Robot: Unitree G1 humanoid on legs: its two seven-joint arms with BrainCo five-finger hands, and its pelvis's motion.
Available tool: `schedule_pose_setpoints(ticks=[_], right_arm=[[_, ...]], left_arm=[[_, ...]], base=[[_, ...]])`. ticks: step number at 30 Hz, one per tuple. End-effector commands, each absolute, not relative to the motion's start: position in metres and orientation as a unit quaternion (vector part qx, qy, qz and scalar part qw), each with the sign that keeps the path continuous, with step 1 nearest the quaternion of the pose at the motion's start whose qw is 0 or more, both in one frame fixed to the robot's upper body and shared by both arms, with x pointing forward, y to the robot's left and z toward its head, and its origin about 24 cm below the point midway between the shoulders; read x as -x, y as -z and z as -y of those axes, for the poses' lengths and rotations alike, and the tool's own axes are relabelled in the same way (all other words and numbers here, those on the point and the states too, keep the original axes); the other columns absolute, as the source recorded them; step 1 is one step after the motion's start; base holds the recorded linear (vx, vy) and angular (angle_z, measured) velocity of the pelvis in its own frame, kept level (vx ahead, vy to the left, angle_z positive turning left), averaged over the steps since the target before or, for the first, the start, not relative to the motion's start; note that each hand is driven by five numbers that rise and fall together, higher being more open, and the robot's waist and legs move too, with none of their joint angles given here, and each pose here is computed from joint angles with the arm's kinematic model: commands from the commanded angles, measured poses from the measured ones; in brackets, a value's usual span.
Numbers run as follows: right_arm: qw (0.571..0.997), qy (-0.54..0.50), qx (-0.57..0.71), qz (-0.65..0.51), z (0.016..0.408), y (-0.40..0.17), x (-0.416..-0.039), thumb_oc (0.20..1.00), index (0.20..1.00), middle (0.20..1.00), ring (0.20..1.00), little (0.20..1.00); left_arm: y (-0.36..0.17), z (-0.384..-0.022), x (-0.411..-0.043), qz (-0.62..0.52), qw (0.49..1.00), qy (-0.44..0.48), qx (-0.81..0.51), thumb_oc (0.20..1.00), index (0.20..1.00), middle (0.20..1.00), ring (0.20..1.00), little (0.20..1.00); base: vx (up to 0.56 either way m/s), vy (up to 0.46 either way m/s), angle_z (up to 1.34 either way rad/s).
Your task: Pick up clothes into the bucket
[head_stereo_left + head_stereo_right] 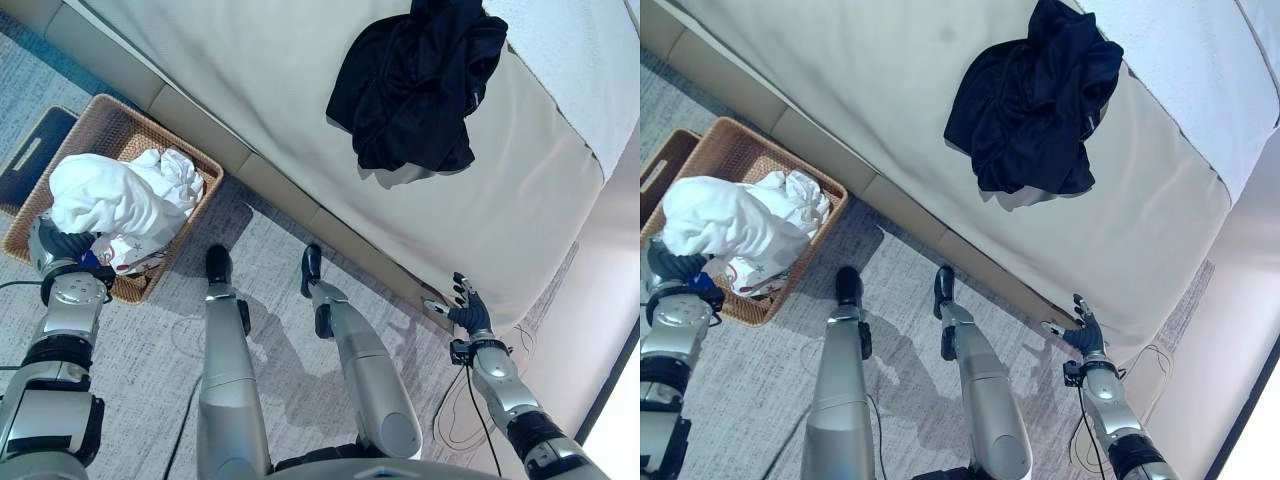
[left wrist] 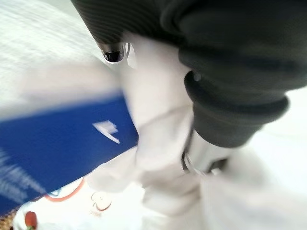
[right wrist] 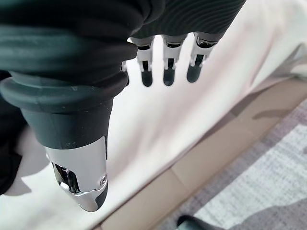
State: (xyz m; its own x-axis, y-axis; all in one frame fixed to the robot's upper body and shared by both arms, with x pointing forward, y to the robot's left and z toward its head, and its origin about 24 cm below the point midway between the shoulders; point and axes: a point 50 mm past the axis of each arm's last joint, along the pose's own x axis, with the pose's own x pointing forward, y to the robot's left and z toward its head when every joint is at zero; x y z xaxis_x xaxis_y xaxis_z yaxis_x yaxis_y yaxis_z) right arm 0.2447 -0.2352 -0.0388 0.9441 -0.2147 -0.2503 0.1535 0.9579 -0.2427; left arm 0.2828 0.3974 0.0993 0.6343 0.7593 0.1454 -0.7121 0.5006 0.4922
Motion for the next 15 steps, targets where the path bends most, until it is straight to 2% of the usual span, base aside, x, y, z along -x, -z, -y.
schedule_pose_setpoints(ticks=[1,8,15], right_arm=[[0.984,0.11,0.1,-0.095,0.242,0.022,-0.247,1.0,1.0,1.0,1.0,1.0],[0.986,0.119,0.103,-0.052,0.248,0.002,-0.256,1.0,1.0,1.0,1.0,1.0],[0.98,0.153,0.127,0.028,0.255,-0.034,-0.269,1.0,1.0,1.0,1.0,1.0]], left_arm=[[-0.112,-0.413,-0.274,-0.017,0.85,-0.494,-0.184,1.0,1.0,1.0,1.0,1.0],[-0.098,-0.399,-0.269,-0.02,0.854,-0.45,-0.261,1.0,1.0,1.0,1.0,1.0],[-0.075,-0.378,-0.27,-0.032,0.869,-0.424,-0.252,1.0,1.0,1.0,1.0,1.0]], base=[[0.0,0.0,0.0],[0.0,-0.002,0.06],[0.0,-0.015,0.08]])
